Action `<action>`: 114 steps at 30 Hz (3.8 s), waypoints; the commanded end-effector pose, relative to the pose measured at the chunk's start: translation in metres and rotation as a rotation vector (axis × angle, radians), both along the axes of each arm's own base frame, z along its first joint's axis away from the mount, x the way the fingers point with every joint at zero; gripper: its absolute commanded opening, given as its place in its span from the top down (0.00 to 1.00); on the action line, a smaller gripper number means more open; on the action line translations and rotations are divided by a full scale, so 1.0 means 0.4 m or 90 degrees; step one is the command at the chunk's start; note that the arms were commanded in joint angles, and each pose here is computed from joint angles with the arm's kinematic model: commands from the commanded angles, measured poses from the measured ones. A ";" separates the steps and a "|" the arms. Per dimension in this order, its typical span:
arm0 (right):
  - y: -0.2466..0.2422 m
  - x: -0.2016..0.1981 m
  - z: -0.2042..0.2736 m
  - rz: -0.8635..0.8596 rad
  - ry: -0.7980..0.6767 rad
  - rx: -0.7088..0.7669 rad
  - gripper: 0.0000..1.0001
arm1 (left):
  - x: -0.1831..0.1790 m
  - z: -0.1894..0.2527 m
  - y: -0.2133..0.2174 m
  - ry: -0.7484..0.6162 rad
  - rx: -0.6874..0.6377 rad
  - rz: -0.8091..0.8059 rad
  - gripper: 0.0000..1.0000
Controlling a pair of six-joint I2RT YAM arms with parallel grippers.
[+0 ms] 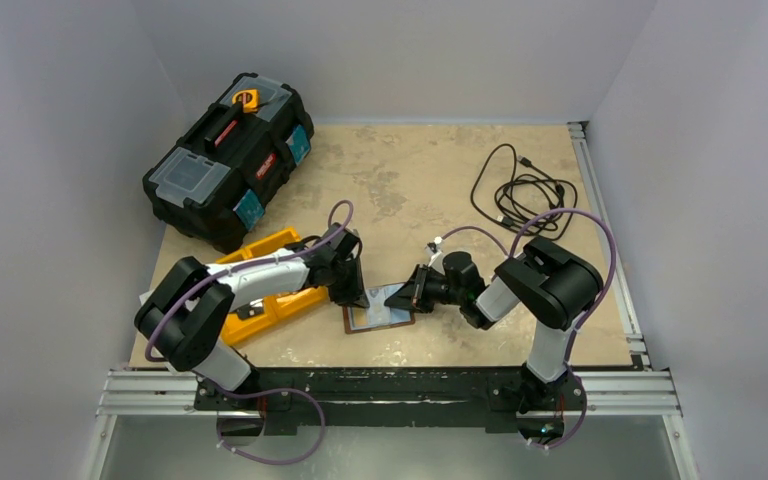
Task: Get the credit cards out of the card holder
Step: Remove the credit card from the card holder, then place the credit card in the storage box.
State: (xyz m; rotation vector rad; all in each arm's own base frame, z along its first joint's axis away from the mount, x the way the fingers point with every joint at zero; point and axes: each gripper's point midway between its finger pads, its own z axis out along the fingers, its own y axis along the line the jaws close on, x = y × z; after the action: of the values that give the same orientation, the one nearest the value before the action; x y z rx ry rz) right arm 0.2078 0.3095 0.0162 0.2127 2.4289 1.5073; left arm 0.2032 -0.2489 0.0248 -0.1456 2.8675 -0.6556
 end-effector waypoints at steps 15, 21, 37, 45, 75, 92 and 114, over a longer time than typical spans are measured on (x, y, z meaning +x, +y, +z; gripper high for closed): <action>-0.047 -0.017 -0.060 -0.028 0.024 -0.080 1.00 | -0.080 -0.108 0.111 0.084 0.167 -0.004 1.00; -0.059 -0.018 -0.067 -0.034 0.027 -0.084 1.00 | -0.084 -0.118 0.134 0.088 0.195 0.010 1.00; -0.054 -0.022 -0.054 -0.022 0.025 -0.040 0.90 | -0.081 -0.123 0.133 0.088 0.196 0.012 1.00; -0.053 -0.021 -0.055 -0.025 0.030 -0.036 0.99 | -0.081 -0.123 0.131 0.088 0.194 0.011 1.00; -0.080 0.006 -0.071 -0.034 0.017 -0.078 0.87 | -0.074 -0.119 0.132 0.084 0.198 0.011 1.00; -0.186 0.052 0.085 -0.131 -0.080 -0.156 1.00 | -0.043 -0.061 0.088 0.038 0.141 -0.010 1.00; -0.048 0.072 0.450 -0.002 -0.188 0.052 1.00 | -0.004 0.427 0.061 -0.230 -0.181 -0.075 0.26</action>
State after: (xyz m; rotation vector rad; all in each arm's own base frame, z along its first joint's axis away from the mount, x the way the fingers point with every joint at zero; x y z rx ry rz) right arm 0.2395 0.2683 0.1471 0.1261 2.2532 1.3060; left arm 0.2129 -0.2232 0.1710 -0.0014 2.5275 -0.8308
